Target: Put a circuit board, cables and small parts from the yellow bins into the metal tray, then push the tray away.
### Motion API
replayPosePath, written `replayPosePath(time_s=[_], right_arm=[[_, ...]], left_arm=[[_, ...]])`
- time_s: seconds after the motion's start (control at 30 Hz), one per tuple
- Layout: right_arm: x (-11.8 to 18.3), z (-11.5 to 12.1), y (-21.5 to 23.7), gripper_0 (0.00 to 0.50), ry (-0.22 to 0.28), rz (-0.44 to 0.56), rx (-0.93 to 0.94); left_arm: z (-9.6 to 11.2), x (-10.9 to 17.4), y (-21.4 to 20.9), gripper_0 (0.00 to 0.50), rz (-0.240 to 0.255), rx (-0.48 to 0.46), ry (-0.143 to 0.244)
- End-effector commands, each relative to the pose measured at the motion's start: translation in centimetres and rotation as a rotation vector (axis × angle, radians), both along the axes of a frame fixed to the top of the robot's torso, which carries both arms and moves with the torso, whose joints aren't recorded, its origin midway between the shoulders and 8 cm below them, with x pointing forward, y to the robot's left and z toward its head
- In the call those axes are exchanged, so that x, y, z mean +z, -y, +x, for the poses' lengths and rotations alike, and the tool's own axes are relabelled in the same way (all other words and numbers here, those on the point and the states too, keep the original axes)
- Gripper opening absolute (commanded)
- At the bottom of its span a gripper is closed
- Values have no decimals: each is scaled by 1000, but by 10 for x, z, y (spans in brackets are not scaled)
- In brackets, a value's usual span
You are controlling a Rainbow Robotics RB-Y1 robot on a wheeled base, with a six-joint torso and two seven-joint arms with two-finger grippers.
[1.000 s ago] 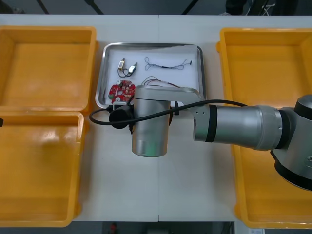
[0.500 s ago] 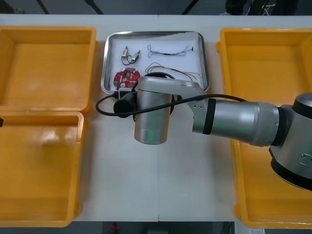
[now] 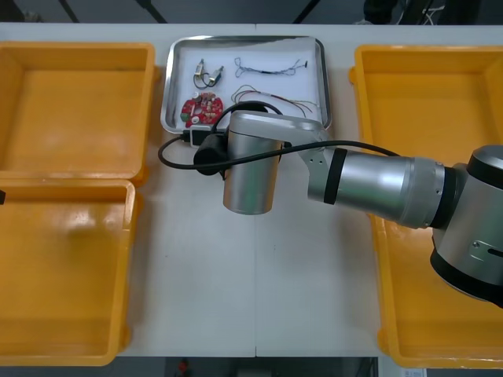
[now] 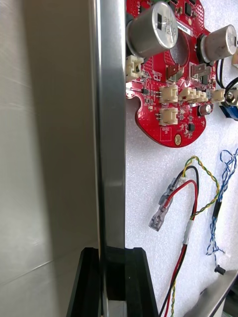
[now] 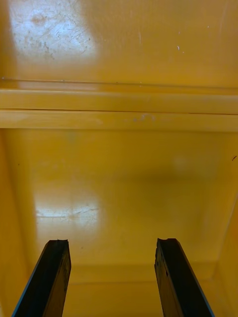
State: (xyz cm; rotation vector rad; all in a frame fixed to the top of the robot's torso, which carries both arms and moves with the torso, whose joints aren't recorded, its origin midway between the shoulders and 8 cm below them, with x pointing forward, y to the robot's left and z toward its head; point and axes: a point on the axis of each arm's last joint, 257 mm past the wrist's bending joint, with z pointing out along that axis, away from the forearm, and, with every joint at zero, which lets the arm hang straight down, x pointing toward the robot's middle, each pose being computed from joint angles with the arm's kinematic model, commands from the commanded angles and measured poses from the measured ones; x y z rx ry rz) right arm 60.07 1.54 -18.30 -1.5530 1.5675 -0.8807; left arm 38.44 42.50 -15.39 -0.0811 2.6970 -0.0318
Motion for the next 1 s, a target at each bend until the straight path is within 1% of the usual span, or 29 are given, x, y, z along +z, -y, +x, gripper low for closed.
replayPosePath(time_s=[0.03,0.17,0.27,0.4,0.57,0.9,0.97,1.0], right_arm=[[46,17,-27,0,100,-1,31],[47,29,-21,0,124,-12,18],[48,36,-19,0,128,0,14],[50,40,-19,0,126,14,12],[52,48,-15,0,149,6,17],[53,57,-7,0,165,1,5],[53,56,-7,98,164,-1,1],[53,57,-4,179,163,-2,-6]], left_arm=[[0,7,-4,500,34,-43,35],[0,7,-4,500,34,-43,35],[0,7,-4,500,34,-43,35],[0,7,-4,500,34,-43,35],[0,7,-4,500,34,-43,35],[0,7,-4,500,34,-43,35],[0,7,-4,500,34,-43,35],[0,7,-4,500,34,-43,35]])
